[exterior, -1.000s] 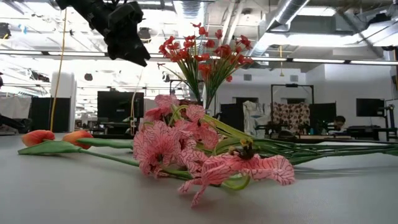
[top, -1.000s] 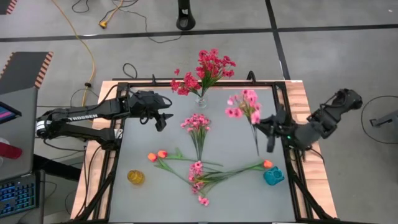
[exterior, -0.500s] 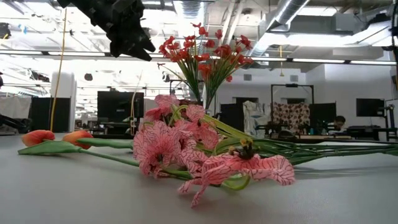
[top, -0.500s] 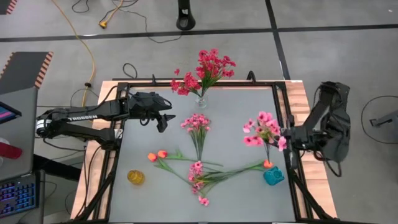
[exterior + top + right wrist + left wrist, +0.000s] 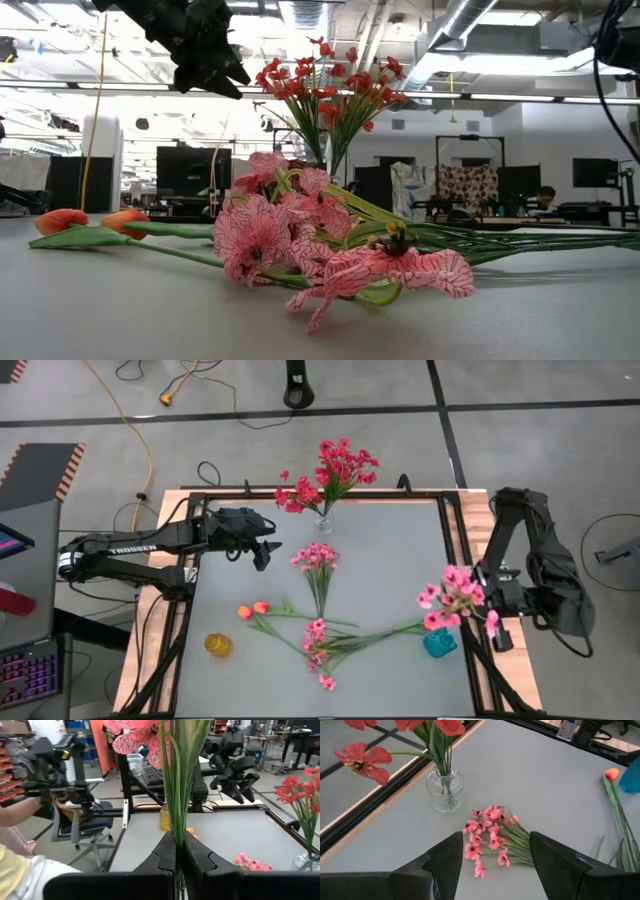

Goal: Sort flowers into vase by color
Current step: Put the top right pink flowers into the blue vase

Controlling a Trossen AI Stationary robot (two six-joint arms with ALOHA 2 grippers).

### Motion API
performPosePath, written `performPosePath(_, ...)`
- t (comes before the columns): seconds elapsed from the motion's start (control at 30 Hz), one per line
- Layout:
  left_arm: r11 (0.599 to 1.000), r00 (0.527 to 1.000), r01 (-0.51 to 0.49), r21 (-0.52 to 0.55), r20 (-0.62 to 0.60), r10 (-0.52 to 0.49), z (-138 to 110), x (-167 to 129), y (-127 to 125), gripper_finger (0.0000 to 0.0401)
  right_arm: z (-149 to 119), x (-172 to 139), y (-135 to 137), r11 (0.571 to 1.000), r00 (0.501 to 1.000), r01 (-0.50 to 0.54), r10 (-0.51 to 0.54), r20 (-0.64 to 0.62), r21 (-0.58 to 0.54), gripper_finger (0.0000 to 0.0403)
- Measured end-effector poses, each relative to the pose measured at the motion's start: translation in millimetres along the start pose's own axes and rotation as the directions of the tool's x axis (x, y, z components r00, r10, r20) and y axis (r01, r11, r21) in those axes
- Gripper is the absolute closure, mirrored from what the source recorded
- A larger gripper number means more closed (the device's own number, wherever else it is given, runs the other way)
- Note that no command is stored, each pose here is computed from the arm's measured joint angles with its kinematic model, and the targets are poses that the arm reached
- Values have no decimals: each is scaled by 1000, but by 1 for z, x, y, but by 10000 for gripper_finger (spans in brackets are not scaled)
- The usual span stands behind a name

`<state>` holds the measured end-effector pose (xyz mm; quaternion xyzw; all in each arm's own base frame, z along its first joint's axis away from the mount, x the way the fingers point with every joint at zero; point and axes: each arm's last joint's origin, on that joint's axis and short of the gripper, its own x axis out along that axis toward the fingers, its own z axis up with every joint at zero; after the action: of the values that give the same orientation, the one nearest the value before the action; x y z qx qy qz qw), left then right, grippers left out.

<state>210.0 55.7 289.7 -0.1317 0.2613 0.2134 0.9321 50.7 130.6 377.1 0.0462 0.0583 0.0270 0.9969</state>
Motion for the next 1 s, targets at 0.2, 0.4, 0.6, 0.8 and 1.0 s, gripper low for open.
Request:
performPosePath(0.2, 1000, 1000, -3, -8, 1, 3, 0, 0, 0, 186, -14, -4, 11, 999, 1000, 16, -16, 5, -36, 363)
performPosePath(0.4, 1000, 1000, -3, -22, 1, 3, 0, 0, 0, 186, -33, 1, 23, 996, 998, 53, -54, -12, -73, 363)
performPosePath(0.6, 1000, 1000, -3, -25, 1, 3, 0, 0, 0, 186, -49, 5, 37, 991, 996, 90, -91, -5, -99, 363)
performPosePath(0.8, 1000, 1000, -3, -25, 1, 3, 0, 0, 0, 186, -66, 10, 53, 983, 994, 106, -109, -10, -149, 363)
performPosePath(1.0, 1000, 1000, -3, -11, 1, 3, 0, 0, 0, 186, -79, 13, 60, 975, 991, 130, -131, 4, -178, 363)
